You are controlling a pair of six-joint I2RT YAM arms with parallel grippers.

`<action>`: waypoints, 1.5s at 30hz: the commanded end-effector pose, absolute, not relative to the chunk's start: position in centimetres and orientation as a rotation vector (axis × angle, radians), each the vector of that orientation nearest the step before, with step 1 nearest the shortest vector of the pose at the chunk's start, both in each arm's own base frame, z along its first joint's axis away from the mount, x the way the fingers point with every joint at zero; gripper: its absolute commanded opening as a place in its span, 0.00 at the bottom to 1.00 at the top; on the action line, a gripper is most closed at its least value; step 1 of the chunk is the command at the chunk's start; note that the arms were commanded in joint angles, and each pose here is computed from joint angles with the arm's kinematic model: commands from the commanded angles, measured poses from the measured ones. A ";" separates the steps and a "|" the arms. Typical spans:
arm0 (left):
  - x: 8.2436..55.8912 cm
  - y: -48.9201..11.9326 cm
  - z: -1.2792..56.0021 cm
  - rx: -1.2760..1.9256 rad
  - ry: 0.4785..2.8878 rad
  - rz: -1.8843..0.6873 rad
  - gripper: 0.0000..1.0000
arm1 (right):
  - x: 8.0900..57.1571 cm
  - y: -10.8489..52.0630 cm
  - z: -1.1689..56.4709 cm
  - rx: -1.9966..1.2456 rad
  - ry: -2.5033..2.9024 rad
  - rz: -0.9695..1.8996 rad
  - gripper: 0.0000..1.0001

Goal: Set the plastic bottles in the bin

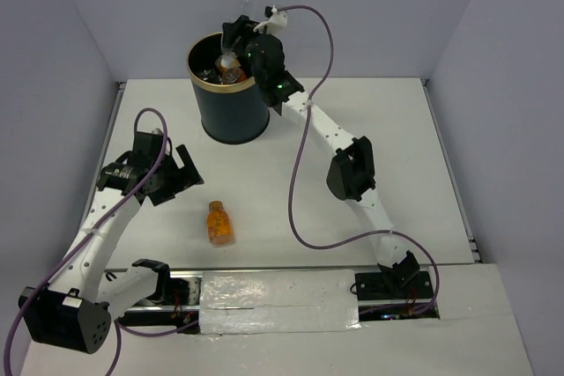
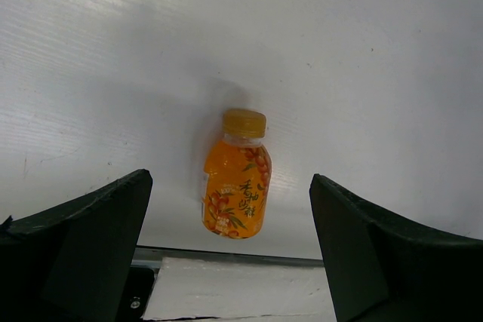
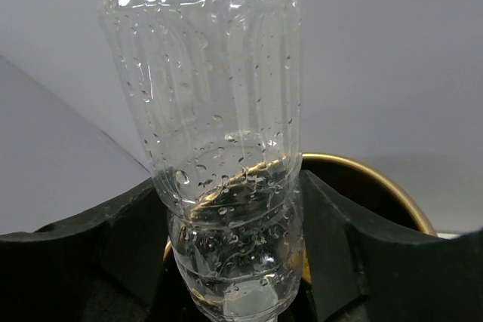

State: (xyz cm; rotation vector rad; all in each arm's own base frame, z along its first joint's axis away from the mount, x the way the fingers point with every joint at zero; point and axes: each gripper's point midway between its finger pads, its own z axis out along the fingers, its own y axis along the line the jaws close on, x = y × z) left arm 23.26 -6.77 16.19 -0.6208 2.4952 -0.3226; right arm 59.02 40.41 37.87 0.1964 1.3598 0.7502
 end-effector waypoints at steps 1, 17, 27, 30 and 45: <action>23.0 -6.9 16.6 -0.637 2.479 -0.341 0.99 | 57.9 41.1 41.9 0.209 1.239 0.855 0.71; 23.3 -6.9 17.4 -0.633 2.451 -0.346 0.99 | 50.7 41.1 50.3 -0.024 1.192 0.852 1.00; 23.7 -8.5 16.6 -0.573 2.506 -0.365 0.99 | 44.5 30.8 52.9 -0.057 1.436 0.629 1.00; 22.9 -10.0 15.6 -0.516 2.553 -0.377 0.99 | 42.6 27.4 48.1 -0.060 1.587 0.526 1.00; 19.9 -15.2 11.6 -0.611 2.698 -0.316 0.99 | 37.5 24.0 37.1 -0.067 1.807 0.488 1.00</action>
